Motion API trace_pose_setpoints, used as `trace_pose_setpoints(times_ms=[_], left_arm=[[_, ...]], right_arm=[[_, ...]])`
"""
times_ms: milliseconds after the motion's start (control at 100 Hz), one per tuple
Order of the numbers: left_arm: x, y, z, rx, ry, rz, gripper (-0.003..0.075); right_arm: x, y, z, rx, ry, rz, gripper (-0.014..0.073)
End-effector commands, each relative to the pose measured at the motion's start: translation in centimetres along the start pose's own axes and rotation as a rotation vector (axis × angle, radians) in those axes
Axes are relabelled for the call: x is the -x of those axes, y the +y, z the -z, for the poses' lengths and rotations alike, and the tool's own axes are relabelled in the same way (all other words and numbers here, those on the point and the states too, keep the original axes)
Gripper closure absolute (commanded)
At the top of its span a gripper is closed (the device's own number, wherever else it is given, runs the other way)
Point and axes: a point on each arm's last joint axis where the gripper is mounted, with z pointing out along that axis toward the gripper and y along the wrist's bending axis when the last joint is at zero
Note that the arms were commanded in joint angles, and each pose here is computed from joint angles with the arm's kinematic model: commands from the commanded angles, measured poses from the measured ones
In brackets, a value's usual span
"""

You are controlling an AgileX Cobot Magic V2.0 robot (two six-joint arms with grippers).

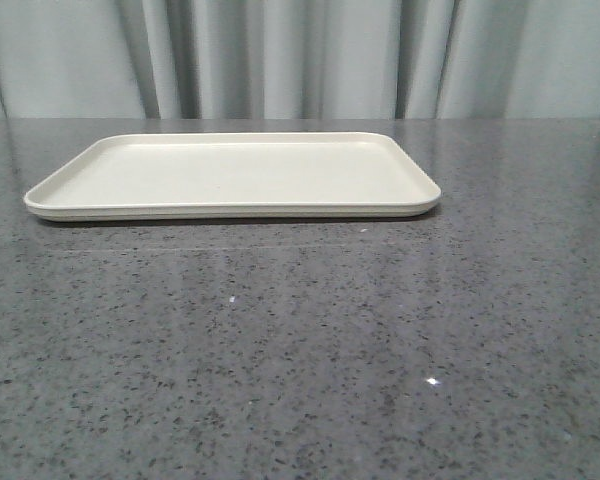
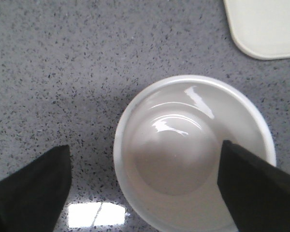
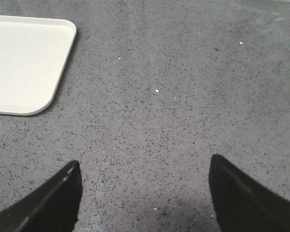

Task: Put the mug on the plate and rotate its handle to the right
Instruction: 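Lift the white mug with the left gripper and carry it over the tray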

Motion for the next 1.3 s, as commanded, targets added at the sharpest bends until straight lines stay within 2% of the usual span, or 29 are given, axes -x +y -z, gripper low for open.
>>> trace_pose_setpoints(times_ms=[0,210,310,500,800,970,1290], left_arm=[[1.1,0.0,0.1,0.003,-0.035,0.009,0.0121],[1.4,0.0,-0.8,0.004,-0.007,0.011,0.0127],[1.4,0.0,-0.8,0.004,-0.009,0.011,0.0174],[1.4,0.0,-0.8,0.004,-0.009,0.011,0.0347],[1.4,0.0,-0.8,0.008,-0.006,0.008,0.0577],[1.4,0.0,-0.8,0.008,-0.006,0.008,0.0741],[2.0,-0.1,0.3,-0.004,-0.04,0.013,0.074]], right_arm=[[1.5,0.0,0.4,-0.005,-0.095,-0.004,0.0045],[1.5,0.0,0.4,-0.005,-0.094,-0.004,0.0045],[1.5,0.0,0.4,-0.005,-0.093,-0.004,0.0045],[1.5,0.0,0.4,-0.005,-0.095,-0.004,0.0045],[1.5,0.0,0.4,-0.005,-0.096,-0.004,0.0045],[1.5,0.0,0.4,-0.005,-0.096,-0.004,0.0045],[1.5,0.0,0.4,-0.005,-0.096,-0.004,0.0045]])
